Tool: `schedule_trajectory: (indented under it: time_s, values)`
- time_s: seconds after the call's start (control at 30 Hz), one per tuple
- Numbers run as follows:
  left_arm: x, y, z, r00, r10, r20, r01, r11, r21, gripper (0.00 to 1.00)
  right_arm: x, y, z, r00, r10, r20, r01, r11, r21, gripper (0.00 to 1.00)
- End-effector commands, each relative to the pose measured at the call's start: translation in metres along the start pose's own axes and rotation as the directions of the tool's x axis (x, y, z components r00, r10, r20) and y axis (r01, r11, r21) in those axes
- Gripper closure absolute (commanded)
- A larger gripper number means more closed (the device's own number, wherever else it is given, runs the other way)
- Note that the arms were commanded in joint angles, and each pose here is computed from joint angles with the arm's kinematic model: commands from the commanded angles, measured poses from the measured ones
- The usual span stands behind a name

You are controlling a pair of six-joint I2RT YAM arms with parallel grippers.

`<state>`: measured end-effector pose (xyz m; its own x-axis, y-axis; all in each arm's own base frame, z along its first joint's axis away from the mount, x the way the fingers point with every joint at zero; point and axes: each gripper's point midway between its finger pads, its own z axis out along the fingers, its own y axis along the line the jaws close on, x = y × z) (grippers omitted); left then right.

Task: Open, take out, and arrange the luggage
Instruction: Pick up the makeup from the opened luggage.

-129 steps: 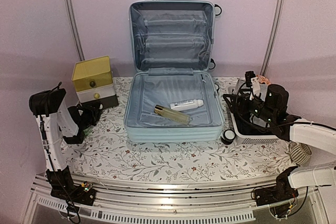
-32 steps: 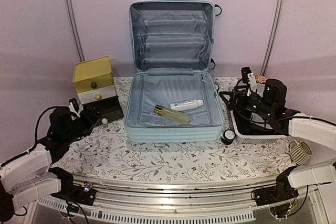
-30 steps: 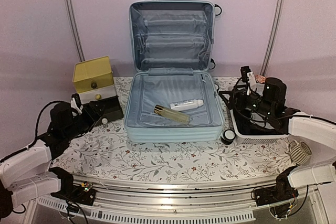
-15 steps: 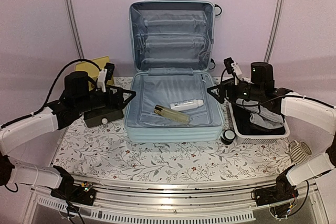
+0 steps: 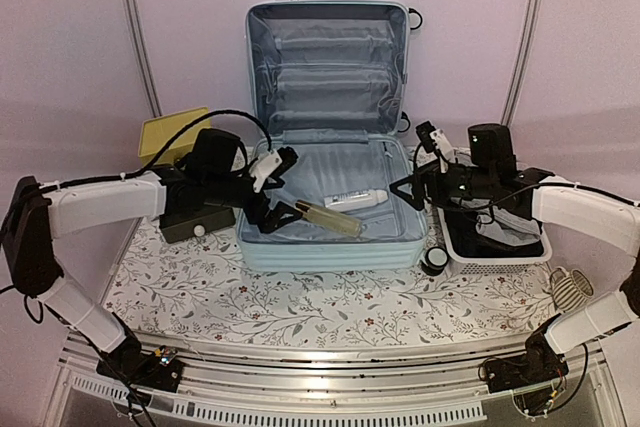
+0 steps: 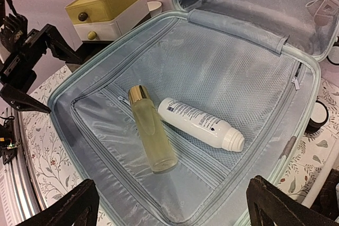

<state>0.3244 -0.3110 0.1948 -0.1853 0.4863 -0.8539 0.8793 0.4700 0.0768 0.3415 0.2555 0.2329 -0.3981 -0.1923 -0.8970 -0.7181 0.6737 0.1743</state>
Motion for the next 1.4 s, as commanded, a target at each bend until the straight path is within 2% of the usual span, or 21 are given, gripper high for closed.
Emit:
schedule_trajectory:
  time_s: [0.0, 0.17, 0.27, 0.37, 1.13, 1.37]
  values:
    - [-0.01, 0.004, 0.01, 0.984, 0.178, -0.029, -0.178, 0.984, -0.017, 0.02, -0.003, 0.002, 0.005, 1.0, -0.019, -0.005, 0.019, 1.0, -0.007, 0.01]
    - [0.002, 0.002, 0.028, 0.968, 0.226, -0.109, -0.219, 0.973, 0.071, 0.04, -0.001, 0.001, 0.006, 1.0, -0.02, -0.009, 0.02, 1.0, -0.003, 0.01]
    - [0.011, 0.004, 0.041, 0.957, 0.23, -0.175, -0.213, 0.971, 0.111, 0.14, -0.001, 0.002, 0.006, 1.0, -0.02, -0.007, 0.02, 1.0, -0.006, 0.01]
    - [0.016, 0.005, 0.049, 0.949, 0.232, -0.214, -0.205, 0.969, 0.139, 0.17, -0.002, 0.003, 0.005, 1.0, -0.021, -0.004, 0.021, 1.0, -0.01, 0.01]
    - [0.011, 0.005, 0.056, 0.934, 0.298, -0.196, -0.267, 0.949, 0.169, 0.21, -0.006, 0.005, 0.004, 1.0, -0.01, 0.007, 0.01, 1.0, -0.015, 0.01]
    - [0.03, 0.009, 0.066, 0.894, 0.366, -0.26, -0.323, 0.926, 0.195, 0.21, -0.008, 0.006, 0.005, 1.0, -0.008, 0.01, 0.008, 1.0, -0.02, 0.01]
